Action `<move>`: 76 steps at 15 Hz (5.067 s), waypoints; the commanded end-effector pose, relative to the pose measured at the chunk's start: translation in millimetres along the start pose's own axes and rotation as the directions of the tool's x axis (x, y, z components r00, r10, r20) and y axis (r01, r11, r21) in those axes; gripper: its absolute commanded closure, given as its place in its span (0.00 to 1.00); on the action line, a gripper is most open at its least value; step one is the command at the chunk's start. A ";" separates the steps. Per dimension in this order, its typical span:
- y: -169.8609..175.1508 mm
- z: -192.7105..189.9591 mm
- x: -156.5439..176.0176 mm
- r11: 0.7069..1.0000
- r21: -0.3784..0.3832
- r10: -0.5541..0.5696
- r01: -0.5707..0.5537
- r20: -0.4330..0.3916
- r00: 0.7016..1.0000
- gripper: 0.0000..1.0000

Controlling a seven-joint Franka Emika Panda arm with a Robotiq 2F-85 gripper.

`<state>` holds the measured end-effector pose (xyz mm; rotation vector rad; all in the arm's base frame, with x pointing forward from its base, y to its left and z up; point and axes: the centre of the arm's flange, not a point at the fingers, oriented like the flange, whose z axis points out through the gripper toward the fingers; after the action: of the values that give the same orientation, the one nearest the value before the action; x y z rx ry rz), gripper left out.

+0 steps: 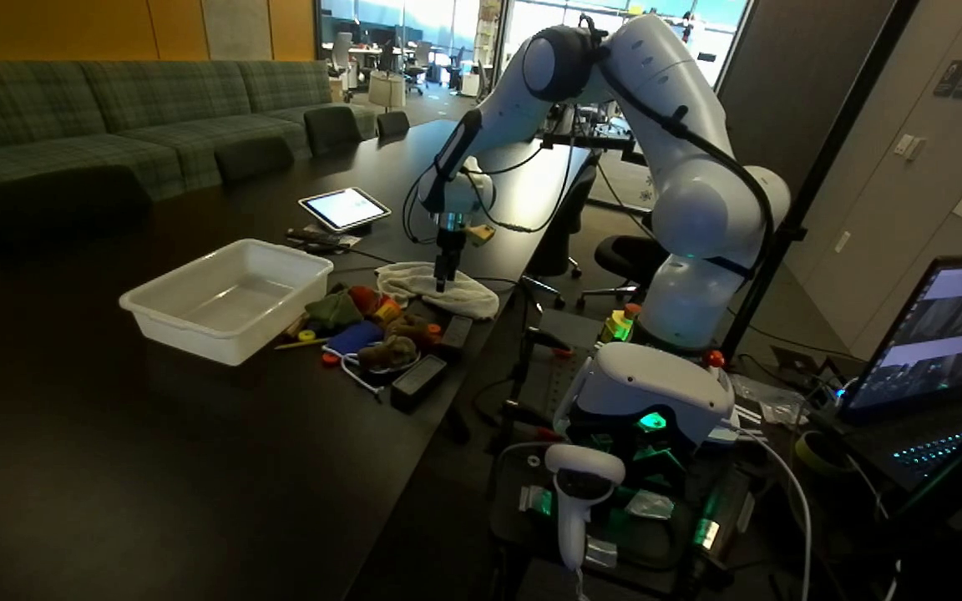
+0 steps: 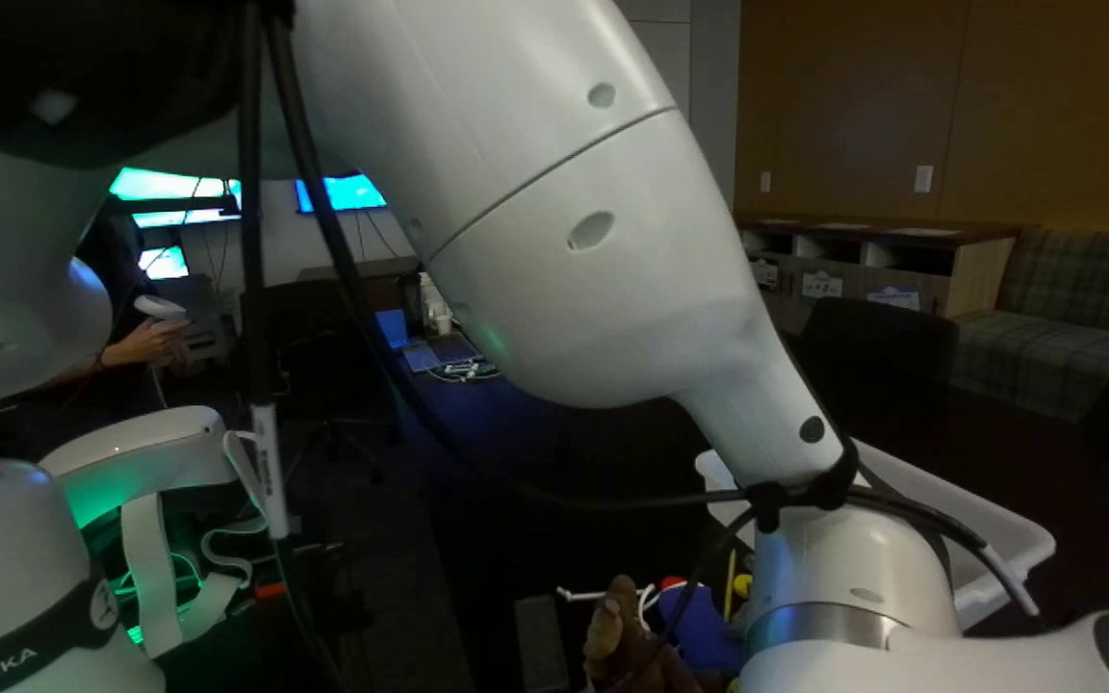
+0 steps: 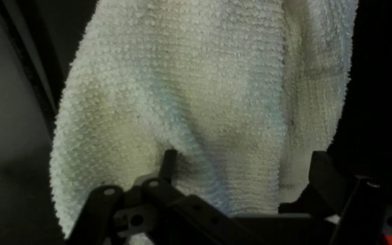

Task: Pick up the towel, push the objects in front of the white storage box to the left, place the towel in the storage box

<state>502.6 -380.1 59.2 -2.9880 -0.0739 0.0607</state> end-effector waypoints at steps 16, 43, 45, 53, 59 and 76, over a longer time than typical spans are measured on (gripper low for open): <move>14.9 -6.5 -17.5 0.999 -0.039 -0.010 0.011 0.035 0.999 0.67; 5.8 -134.2 -152.5 0.968 -0.143 -0.175 0.208 0.215 0.961 0.93; -5.4 -113.4 -141.3 0.961 -0.139 -0.206 0.238 0.212 0.955 0.93; -45.3 -27.2 -105.6 0.953 -0.114 -0.256 0.281 0.192 0.947 0.93; -54.0 1.1 -85.4 0.957 -0.123 -0.244 0.263 0.149 0.958 0.93; -149.8 21.4 -61.5 0.957 -0.026 -0.284 0.288 0.104 0.953 0.93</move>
<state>436.4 -252.2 58.0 -2.9824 -0.5519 0.2244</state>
